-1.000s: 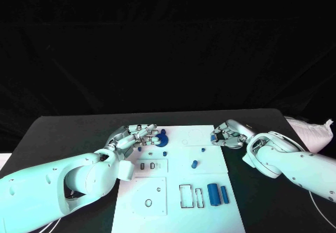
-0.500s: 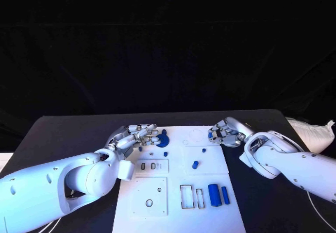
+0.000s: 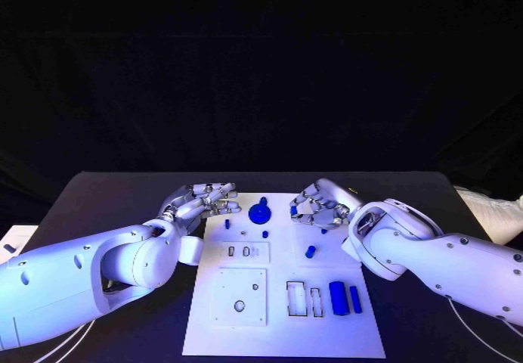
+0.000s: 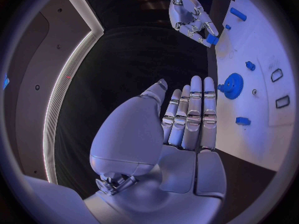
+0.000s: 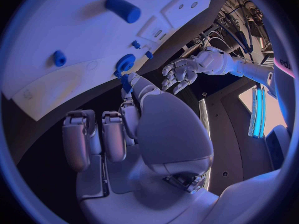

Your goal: Assemble the parts on the task board

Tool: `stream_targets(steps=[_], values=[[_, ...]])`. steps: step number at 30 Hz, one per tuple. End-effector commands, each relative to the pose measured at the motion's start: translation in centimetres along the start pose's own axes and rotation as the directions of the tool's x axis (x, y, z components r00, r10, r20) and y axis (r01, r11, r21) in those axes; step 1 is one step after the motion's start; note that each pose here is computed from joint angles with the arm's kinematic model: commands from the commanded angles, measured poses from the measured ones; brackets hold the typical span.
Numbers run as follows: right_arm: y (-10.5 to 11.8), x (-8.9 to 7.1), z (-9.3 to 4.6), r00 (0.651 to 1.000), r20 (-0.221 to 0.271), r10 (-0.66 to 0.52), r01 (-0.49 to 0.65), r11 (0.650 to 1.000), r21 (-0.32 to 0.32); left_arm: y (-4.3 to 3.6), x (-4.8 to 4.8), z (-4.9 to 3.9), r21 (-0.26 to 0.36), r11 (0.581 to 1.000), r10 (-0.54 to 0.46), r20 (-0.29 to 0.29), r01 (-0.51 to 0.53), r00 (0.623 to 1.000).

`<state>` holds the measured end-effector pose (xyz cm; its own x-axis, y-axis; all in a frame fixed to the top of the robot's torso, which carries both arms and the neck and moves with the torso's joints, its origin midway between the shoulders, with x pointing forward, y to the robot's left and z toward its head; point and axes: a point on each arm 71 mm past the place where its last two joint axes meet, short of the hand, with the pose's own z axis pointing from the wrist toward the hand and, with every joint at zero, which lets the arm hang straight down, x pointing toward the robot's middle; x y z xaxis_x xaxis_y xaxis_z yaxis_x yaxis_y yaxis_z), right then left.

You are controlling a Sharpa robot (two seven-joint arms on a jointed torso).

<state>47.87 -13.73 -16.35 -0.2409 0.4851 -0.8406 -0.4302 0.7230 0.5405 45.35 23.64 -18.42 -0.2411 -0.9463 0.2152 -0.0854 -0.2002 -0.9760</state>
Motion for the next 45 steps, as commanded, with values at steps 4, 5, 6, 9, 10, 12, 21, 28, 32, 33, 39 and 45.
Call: stream_targets(steps=[4, 5, 6, 9, 10, 12, 21, 28, 32, 33, 39, 45], values=[[2.1, 2.6, 0.7, 0.992, -0.077, -0.096, 0.095, 0.995, -0.021, -0.19, -0.41, 0.13, 0.018, 1.000, -0.005, -0.007, 0.005, 1.000], [2.3, 3.0, 0.8, 0.991, -0.084, -0.103, 0.101, 0.995, -0.026, -0.19, -0.45, 0.13, 0.019, 1.000, -0.004, -0.006, 0.005, 1.000], [2.5, 3.4, 0.9, 0.990, -0.092, -0.109, 0.106, 0.994, -0.030, -0.20, -0.46, 0.13, 0.019, 1.000, -0.004, -0.006, 0.005, 1.000], [2.9, 4.4, 1.1, 0.987, -0.112, -0.119, 0.116, 0.993, -0.034, -0.21, -0.40, 0.09, 0.018, 1.000, -0.005, -0.008, 0.005, 1.000], [3.0, 4.8, 1.2, 0.985, -0.121, -0.122, 0.119, 0.992, -0.035, -0.21, -0.36, 0.08, 0.018, 1.000, -0.006, -0.009, 0.006, 1.000], [3.2, 5.6, 1.3, 0.983, -0.138, -0.125, 0.122, 0.992, -0.034, -0.22, -0.25, 0.04, 0.018, 1.000, -0.007, -0.012, 0.007, 1.000], [3.8, 7.9, 1.7, 0.975, -0.172, -0.143, 0.138, 0.990, -0.037, -0.20, 0.10, 0.00, 0.016, 1.000, -0.011, -0.021, 0.011, 1.000], [3.9, 9.0, 1.9, 0.970, -0.192, -0.152, 0.148, 0.988, -0.034, -0.17, 0.32, 0.01, 0.015, 1.000, -0.013, -0.027, 0.013, 1.000], [4.0, 9.3, 1.8, 0.968, -0.200, -0.153, 0.149, 0.988, -0.036, -0.17, 0.37, 0.00, 0.014, 1.000, -0.014, -0.028, 0.014, 1.000], [4.0, 9.3, 1.8, 0.967, -0.201, -0.154, 0.149, 0.988, -0.037, -0.17, 0.37, 0.00, 0.014, 1.000, -0.014, -0.029, 0.014, 0.999], [4.0, 9.5, 1.7, 0.963, -0.215, -0.162, 0.157, 0.987, -0.039, -0.16, 0.37, -0.01, 0.013, 1.000, -0.014, -0.029, 0.014, 0.999], [3.9, 9.6, 1.6, 0.956, -0.235, -0.175, 0.171, 0.985, -0.039, -0.16, 0.39, -0.01, 0.012, 1.000, -0.014, -0.030, 0.015, 0.999]])
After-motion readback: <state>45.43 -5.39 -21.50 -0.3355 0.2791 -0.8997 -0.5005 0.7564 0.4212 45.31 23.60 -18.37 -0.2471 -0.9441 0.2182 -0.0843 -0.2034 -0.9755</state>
